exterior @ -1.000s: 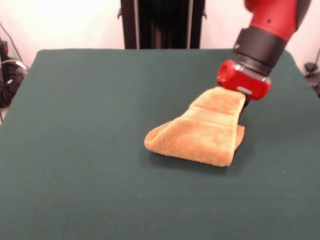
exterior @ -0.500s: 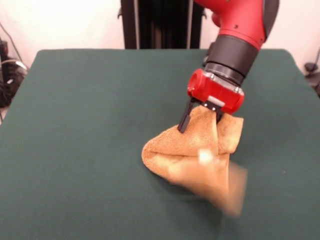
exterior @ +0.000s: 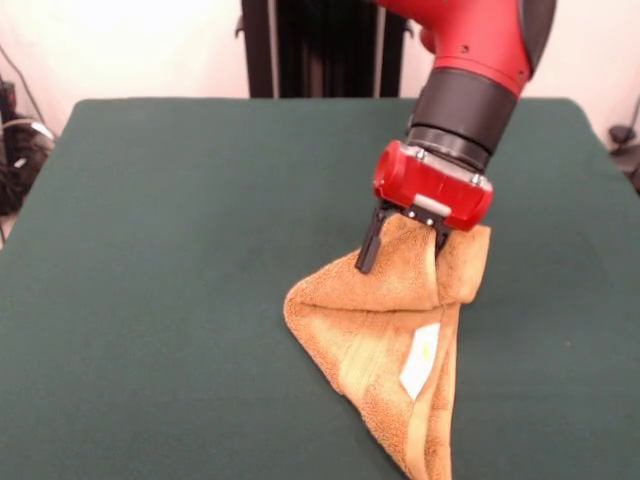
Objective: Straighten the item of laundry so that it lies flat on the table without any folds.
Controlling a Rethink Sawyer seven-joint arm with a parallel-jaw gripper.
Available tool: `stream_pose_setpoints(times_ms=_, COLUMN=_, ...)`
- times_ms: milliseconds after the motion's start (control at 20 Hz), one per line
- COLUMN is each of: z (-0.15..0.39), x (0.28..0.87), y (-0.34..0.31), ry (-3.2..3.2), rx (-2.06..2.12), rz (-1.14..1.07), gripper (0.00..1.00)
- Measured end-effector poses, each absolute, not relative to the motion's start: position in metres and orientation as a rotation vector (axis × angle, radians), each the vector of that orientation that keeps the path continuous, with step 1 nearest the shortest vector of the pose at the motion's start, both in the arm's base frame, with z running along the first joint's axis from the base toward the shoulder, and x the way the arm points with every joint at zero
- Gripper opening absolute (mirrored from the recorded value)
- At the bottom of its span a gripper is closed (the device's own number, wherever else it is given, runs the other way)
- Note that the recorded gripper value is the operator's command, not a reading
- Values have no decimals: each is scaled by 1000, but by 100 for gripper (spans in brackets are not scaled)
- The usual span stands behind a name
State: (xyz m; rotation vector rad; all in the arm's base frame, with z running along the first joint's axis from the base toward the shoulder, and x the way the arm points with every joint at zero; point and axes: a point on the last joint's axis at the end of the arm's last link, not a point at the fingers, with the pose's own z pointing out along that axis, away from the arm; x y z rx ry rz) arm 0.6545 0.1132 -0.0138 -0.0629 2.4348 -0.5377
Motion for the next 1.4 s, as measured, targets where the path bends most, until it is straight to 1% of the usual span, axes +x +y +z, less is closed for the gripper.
stream_pose_setpoints(times_ms=200, z=-11, x=657, y=114, ry=2484, rx=-6, rz=-499, gripper=100)
stream_pose_setpoints(times_ms=400, z=-13, x=647, y=117, ry=2583, rx=48, rz=-518, gripper=100)
stream_pose_setpoints(times_ms=650, z=-14, x=607, y=137, ry=2817, rx=66, rz=-674, gripper=100)
stream_pose_setpoints(times_ms=700, z=-14, x=590, y=147, ry=2894, rx=80, rz=-748, gripper=100)
stream_pose_setpoints(times_ms=850, z=-16, x=569, y=155, ry=2949, rx=126, rz=-870, gripper=100)
stream_pose_setpoints(times_ms=1050, z=-16, x=560, y=150, ry=2825, rx=202, rz=-1020, gripper=100)
stream_pose_setpoints(times_ms=1250, z=-17, x=569, y=140, ry=2639, rx=236, rz=-1054, gripper=100)
stream_pose_setpoints(times_ms=1400, z=-19, x=578, y=133, ry=2540, rx=250, rz=-1033, gripper=100)
